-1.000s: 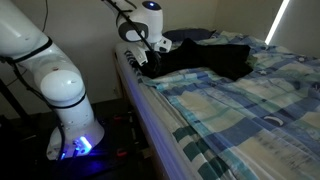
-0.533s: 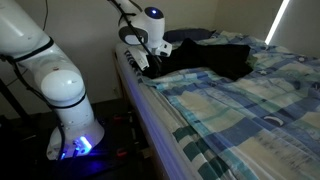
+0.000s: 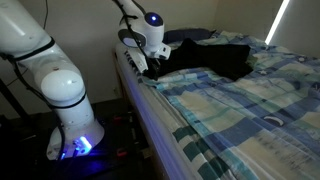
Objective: Fold the pair of trousers
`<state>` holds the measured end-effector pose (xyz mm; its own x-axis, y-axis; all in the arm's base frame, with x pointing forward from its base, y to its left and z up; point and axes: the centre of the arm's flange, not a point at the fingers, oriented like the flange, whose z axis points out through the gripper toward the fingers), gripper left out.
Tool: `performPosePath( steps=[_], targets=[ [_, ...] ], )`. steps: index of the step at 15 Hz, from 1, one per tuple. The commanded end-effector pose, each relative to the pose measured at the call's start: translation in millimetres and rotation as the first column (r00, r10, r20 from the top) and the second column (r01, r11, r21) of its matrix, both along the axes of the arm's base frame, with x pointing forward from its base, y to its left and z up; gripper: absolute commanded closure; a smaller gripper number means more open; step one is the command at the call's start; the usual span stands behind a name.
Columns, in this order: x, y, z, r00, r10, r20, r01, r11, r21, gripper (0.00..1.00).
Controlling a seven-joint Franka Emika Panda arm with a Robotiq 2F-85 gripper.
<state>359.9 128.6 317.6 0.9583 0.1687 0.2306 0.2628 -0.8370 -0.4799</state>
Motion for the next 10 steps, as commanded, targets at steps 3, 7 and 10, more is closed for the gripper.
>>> performPosePath(
  steps=[3, 7, 10],
  targets=[
    [0.6, 14.3, -19.7, 1.0, 0.021, -0.008, -0.021, 0.999, 0.028, 0.0],
    [0.1, 18.1, -24.9, 1.0, 0.026, -0.013, -0.026, 1.0, 0.014, 0.27],
    [-0.5, 19.0, -27.8, 0.999, 0.024, -0.023, -0.024, 1.0, 0.001, 0.5]
  ],
)
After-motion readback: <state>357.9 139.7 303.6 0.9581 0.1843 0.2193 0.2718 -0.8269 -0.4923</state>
